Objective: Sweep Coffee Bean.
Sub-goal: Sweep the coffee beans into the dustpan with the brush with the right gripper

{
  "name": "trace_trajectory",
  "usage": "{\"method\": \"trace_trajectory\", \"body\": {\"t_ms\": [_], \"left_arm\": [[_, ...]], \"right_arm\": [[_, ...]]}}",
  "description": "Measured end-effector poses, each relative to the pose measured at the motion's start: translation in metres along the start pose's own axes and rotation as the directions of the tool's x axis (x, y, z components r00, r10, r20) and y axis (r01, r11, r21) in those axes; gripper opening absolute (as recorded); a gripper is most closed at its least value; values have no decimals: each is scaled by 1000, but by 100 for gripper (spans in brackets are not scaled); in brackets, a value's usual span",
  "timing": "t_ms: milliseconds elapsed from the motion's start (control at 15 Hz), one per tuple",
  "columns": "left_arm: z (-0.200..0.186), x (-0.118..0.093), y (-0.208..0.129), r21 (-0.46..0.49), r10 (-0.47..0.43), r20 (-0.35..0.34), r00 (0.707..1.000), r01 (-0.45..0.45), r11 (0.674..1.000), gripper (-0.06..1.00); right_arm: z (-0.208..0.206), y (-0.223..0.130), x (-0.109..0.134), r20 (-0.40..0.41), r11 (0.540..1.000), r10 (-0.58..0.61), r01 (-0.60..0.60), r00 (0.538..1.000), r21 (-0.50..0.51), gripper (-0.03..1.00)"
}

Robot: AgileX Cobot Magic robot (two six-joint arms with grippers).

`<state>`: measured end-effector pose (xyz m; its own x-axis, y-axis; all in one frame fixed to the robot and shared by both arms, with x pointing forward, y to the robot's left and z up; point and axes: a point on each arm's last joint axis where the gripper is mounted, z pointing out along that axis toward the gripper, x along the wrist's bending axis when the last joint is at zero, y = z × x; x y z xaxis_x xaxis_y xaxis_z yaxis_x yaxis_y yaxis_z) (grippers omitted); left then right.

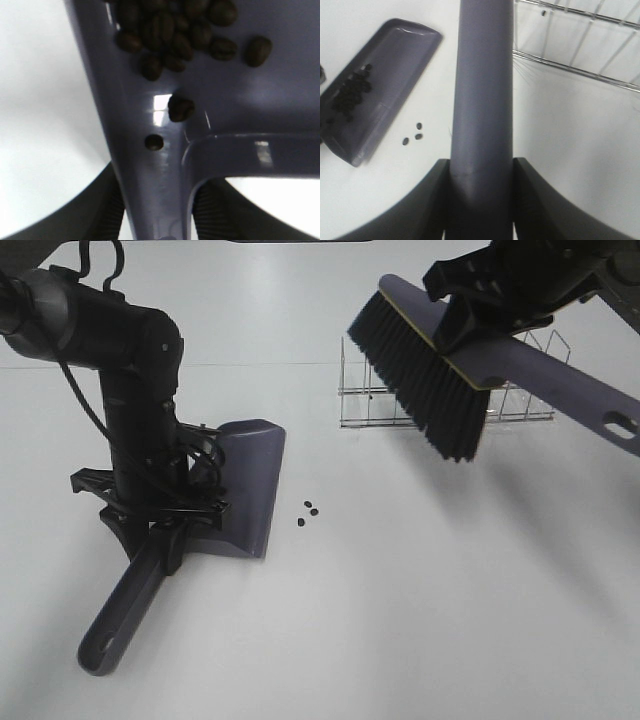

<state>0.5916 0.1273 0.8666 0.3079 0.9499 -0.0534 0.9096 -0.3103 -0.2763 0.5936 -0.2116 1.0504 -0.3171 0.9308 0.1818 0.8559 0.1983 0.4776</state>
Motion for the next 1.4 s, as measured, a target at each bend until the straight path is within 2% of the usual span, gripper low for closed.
{"method": "trace_trajectory", "body": {"t_ms": [267, 467, 600, 733, 1067, 1267, 1333, 1400], "left_arm": [[-1, 17, 1, 4, -58, 10, 998, 58, 998, 36], [-1, 12, 0, 3, -25, -32, 999, 25, 1000, 36], [1, -3, -2, 6, 15, -51, 999, -15, 1000, 36], [3, -19, -3, 0, 56, -62, 996, -57, 998, 36], [10, -40, 4, 62, 93, -60, 994, -89, 994, 36], [11, -45, 4, 68, 95, -34, 995, -92, 993, 36], [11, -45, 4, 68, 95, -29, 995, -93, 993, 36], [11, -45, 4, 68, 95, -29, 995, -93, 993, 36]], "right_arm": [[-10, -14, -46, 90, 993, 91, -98, 992, 70, 31], [10, -39, -51, 144, 983, 88, -110, 986, 147, 31], [25, -48, -34, 150, 986, 22, -47, 988, 160, 31], [46, -47, -5, 161, 987, -57, 31, 985, 157, 31], [107, -51, 48, 170, 950, -223, 174, 960, 261, 31], [132, -46, 92, 110, 932, -292, 257, 950, 255, 31], [145, -43, 111, 60, 942, -249, 228, 967, 248, 31], [148, -41, 115, 41, 947, -226, 209, 973, 245, 31]]}}
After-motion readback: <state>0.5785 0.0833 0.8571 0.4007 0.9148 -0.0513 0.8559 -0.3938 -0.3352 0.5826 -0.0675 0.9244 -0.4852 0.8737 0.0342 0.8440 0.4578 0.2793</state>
